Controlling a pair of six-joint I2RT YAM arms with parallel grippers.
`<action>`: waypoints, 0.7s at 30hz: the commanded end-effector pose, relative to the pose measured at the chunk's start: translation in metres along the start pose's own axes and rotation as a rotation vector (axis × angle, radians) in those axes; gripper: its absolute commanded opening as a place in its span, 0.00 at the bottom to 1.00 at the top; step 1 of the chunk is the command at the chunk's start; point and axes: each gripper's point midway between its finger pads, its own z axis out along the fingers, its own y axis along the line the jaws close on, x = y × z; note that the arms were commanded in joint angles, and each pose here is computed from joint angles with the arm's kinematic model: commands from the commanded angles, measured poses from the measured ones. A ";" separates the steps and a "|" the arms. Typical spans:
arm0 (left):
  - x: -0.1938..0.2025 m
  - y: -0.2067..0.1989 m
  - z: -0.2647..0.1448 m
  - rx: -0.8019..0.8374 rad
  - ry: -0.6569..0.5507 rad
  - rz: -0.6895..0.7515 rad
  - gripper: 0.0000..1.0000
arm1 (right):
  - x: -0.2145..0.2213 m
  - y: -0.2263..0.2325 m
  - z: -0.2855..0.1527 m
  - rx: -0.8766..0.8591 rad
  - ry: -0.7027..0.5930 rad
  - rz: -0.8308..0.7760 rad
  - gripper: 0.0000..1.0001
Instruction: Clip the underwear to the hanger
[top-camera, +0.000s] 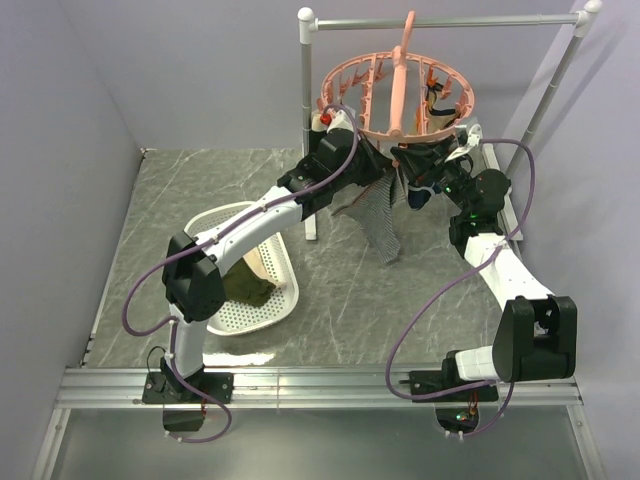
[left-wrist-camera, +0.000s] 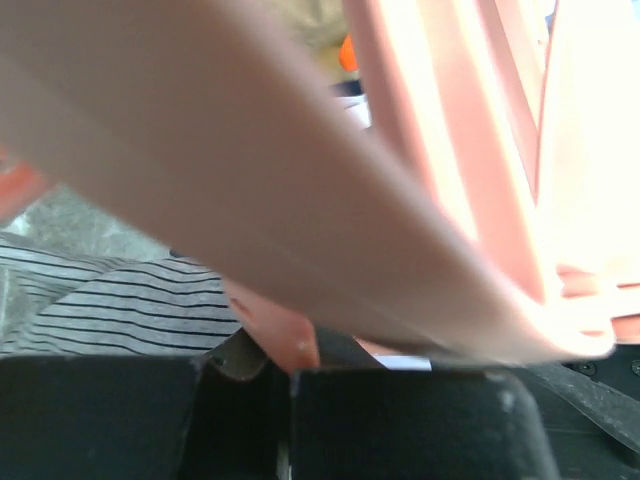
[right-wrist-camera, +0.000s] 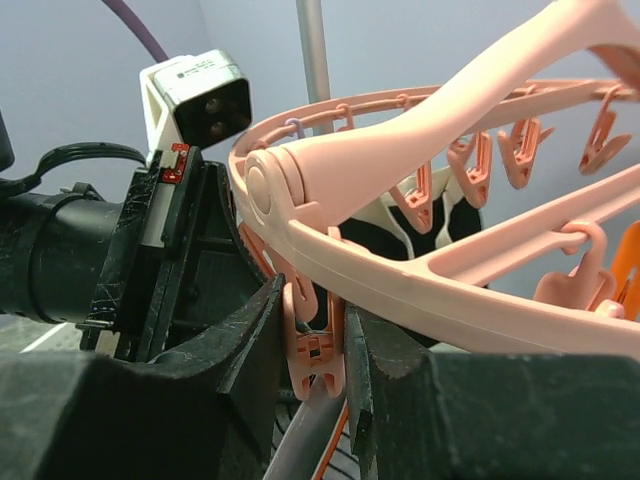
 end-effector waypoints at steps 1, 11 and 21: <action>-0.011 -0.031 -0.007 0.104 -0.010 -0.048 0.00 | -0.025 0.013 0.000 -0.036 -0.073 -0.099 0.00; -0.009 -0.042 -0.016 0.202 0.019 -0.062 0.00 | -0.024 0.013 -0.002 -0.033 -0.072 -0.162 0.00; -0.002 -0.034 -0.013 0.185 0.065 -0.083 0.00 | -0.021 0.024 -0.003 -0.094 -0.060 -0.161 0.00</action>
